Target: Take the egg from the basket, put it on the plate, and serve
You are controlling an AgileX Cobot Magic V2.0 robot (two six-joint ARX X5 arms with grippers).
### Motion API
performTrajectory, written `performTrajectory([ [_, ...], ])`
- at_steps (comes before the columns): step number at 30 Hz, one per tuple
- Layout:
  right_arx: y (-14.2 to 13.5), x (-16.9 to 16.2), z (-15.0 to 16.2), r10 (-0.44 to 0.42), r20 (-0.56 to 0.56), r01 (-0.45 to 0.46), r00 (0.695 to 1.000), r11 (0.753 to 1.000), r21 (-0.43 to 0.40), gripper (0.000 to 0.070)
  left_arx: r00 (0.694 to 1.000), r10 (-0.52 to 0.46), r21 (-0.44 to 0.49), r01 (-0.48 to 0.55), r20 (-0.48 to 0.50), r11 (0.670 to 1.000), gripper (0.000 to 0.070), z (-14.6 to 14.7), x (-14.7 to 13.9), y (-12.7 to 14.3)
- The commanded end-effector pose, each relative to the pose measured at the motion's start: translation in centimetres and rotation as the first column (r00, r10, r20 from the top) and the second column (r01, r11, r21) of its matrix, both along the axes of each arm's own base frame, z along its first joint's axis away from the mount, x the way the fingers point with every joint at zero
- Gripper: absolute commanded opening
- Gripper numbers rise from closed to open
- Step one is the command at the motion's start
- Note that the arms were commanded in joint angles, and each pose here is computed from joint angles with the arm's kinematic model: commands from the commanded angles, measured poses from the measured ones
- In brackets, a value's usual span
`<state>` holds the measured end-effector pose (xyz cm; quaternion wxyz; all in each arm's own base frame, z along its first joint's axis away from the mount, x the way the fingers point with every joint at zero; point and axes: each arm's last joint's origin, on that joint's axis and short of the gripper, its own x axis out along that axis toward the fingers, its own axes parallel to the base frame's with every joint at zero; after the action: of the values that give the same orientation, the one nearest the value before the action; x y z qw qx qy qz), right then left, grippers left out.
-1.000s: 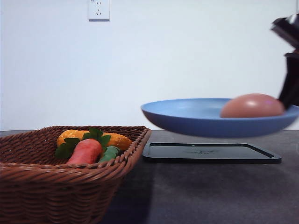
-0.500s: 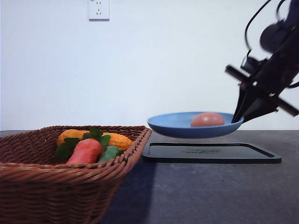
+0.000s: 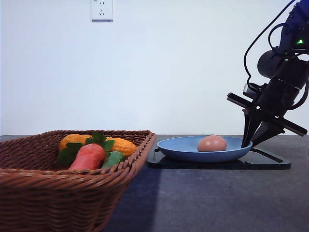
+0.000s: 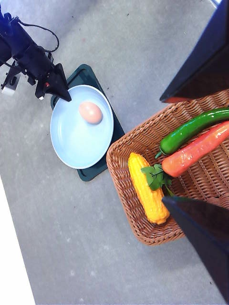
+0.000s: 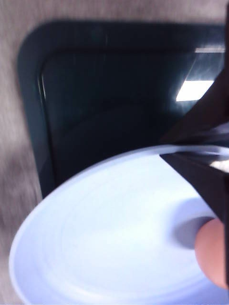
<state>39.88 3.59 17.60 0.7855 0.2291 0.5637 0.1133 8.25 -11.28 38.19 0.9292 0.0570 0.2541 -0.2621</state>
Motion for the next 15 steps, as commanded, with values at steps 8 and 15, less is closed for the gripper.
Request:
performTrajectory([
  [8, 0.1, 0.6, 0.0, 0.022, 0.023, -0.022, 0.999, 1.0, -0.011, 0.0299, 1.0, -0.009, 0.011, 0.009, 0.009, 1.0, 0.0393, 0.2, 0.4, -0.9],
  [15, -0.4, 0.3, 3.0, 0.01, 0.099, -0.009, 0.995, 1.0, -0.009, 0.0304, 1.0, -0.02, 0.049, 0.02, 0.005, 0.999, 0.0393, -0.2, 0.8, -1.5],
])
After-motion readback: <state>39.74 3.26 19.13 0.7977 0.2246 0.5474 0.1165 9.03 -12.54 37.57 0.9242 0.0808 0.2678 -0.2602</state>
